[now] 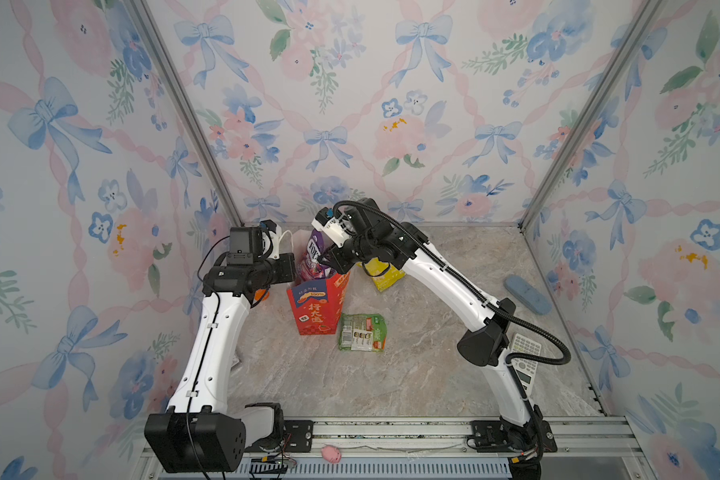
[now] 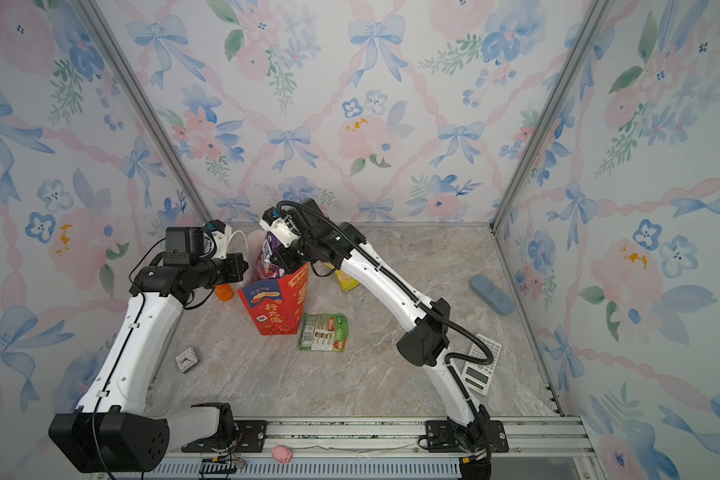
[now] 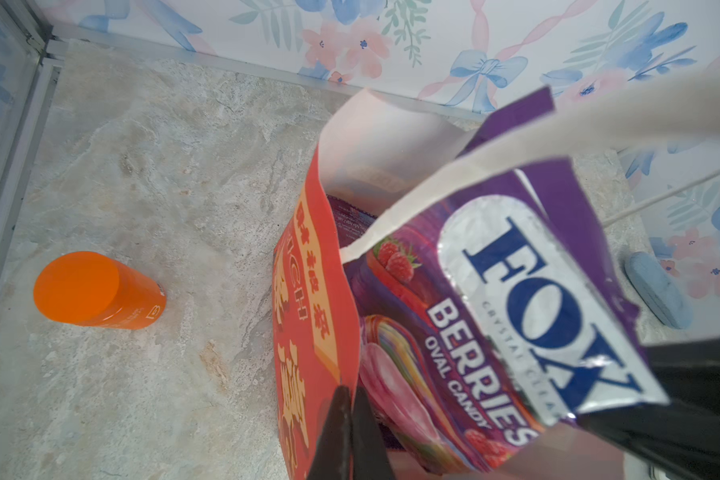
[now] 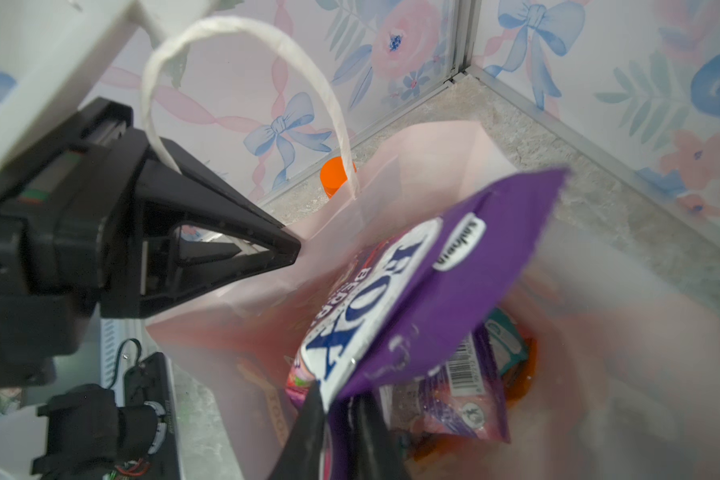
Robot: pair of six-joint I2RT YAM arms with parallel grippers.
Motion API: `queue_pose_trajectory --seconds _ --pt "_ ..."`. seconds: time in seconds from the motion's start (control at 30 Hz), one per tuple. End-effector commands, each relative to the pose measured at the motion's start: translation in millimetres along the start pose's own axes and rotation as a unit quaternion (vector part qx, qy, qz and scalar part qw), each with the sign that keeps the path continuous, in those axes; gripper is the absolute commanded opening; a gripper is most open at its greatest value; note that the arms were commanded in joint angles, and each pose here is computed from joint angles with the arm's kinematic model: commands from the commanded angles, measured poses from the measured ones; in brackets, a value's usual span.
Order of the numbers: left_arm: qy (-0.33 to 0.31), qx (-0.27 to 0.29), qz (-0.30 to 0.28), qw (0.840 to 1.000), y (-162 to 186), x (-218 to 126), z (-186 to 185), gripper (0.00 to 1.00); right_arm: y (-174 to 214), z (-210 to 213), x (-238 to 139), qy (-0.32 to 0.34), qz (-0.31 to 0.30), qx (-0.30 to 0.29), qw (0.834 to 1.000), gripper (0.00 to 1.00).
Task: Place the snacks into the paper bag
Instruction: 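Lower the Fox's Berries bag into the paper bag and open the right gripper, then move the right gripper away from the paper bag toward the yellow packet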
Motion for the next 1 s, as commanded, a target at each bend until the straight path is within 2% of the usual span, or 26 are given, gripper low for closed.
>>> queue_pose_trajectory --seconds 0.0,0.1,0.2,0.53,0.97 --pt "0.005 0.005 -0.016 1.0 -2.1 -7.9 -2.5 0.0 -18.7 11.8 -15.5 0.0 -0.042 -0.009 0.999 0.53" --pt "0.004 0.006 -0.015 1.0 -1.0 -7.3 -2.3 0.0 -25.1 14.1 -24.8 0.003 -0.058 -0.008 0.998 0.68" --pt "0.003 0.006 -0.014 1.0 -0.2 -7.1 -2.1 0.0 -31.3 17.2 -33.9 0.001 -0.075 -0.003 0.997 0.74" --pt "0.002 0.007 -0.014 1.0 0.2 -7.5 -2.0 0.0 -40.8 32.0 -62.3 -0.03 -0.116 0.01 0.993 0.8" --pt "0.003 0.006 -0.013 1.0 0.2 -6.5 -1.9 0.0 -28.6 24.7 -86.6 -0.069 -0.127 0.061 0.988 0.89"
Point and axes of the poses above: each gripper's point midway between its finger pads, its own x axis out along the fingers, its own z axis along the line the jaws close on, y = z × x, the point moved 6 cm from there along -x, back along the fingers, and after that the axes turned 11 degrees about x, right-handed, at the moved point
